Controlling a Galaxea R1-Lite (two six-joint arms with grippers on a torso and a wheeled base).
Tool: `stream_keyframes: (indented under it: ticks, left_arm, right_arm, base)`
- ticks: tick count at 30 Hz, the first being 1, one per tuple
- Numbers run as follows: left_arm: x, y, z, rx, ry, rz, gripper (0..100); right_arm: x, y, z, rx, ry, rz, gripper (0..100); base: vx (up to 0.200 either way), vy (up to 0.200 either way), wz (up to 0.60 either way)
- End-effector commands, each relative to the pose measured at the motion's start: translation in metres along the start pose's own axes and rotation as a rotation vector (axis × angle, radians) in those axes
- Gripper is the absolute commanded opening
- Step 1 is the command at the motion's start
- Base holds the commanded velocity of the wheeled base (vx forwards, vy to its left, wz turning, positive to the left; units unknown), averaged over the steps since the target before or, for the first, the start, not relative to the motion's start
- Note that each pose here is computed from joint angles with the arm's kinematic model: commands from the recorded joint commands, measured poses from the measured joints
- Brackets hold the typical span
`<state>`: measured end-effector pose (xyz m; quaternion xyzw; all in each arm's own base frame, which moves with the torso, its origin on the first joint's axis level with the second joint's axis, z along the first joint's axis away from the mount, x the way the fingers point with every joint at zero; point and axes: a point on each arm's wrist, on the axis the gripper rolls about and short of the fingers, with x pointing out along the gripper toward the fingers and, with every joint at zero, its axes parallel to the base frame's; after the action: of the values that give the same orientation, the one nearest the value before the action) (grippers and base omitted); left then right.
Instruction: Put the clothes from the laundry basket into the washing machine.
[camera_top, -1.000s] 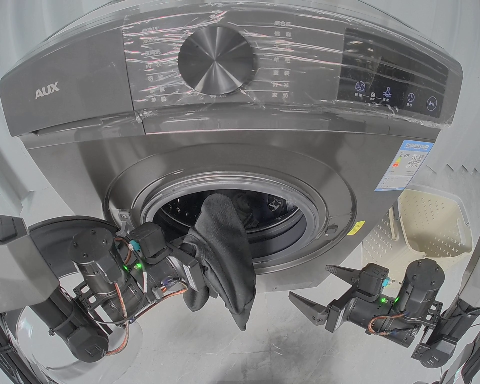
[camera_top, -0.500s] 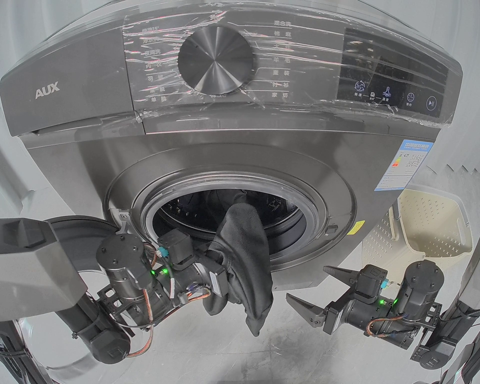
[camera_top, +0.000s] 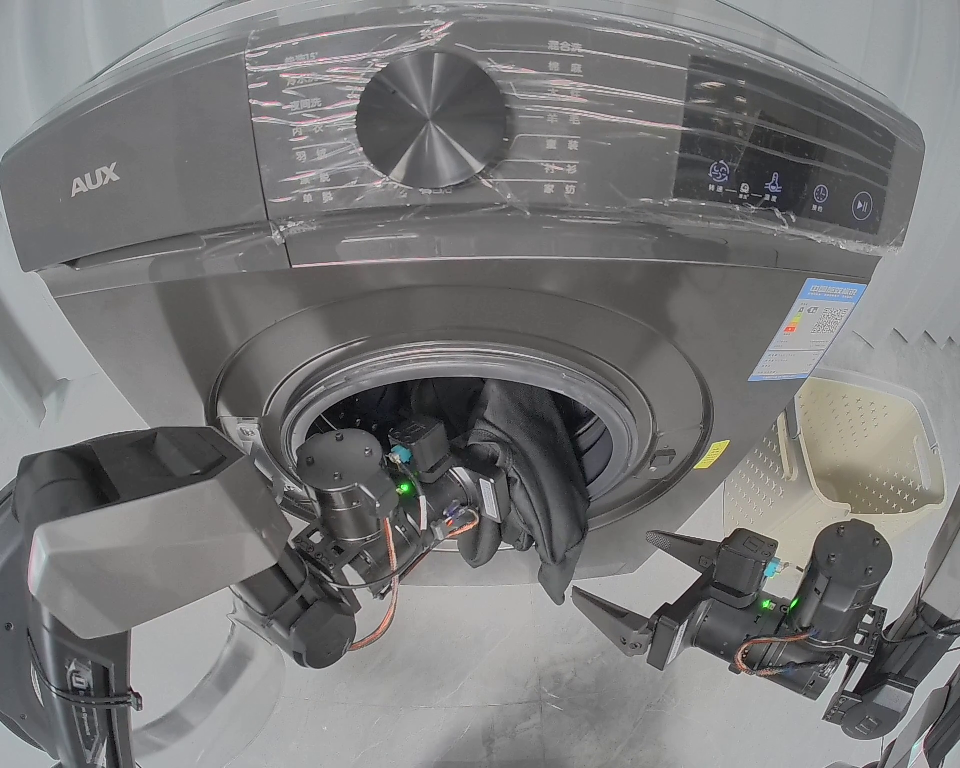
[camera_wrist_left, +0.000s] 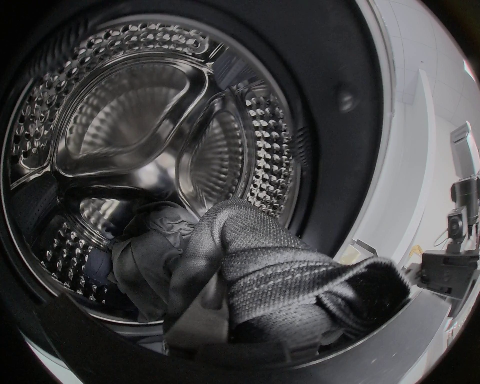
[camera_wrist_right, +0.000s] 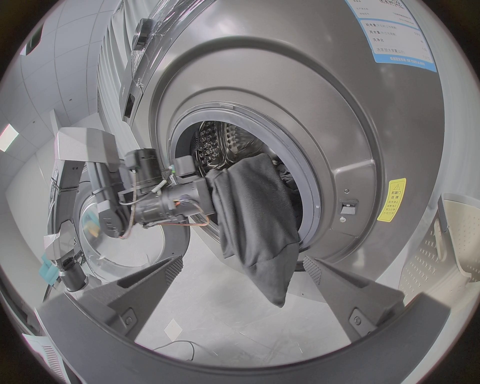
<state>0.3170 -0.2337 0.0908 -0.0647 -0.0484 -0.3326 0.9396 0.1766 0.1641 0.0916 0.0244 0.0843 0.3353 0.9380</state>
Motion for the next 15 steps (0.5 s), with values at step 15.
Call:
stream_keyframes:
  ticks: [15]
  left_arm:
    - [0.083,0.034,-0.028,0.010,-0.033,0.126,0]
  right_arm:
    - [0.000,0.000,-0.003,0.001,0.013,0.003,100]
  base:
    - [0.000,0.000,0.00]
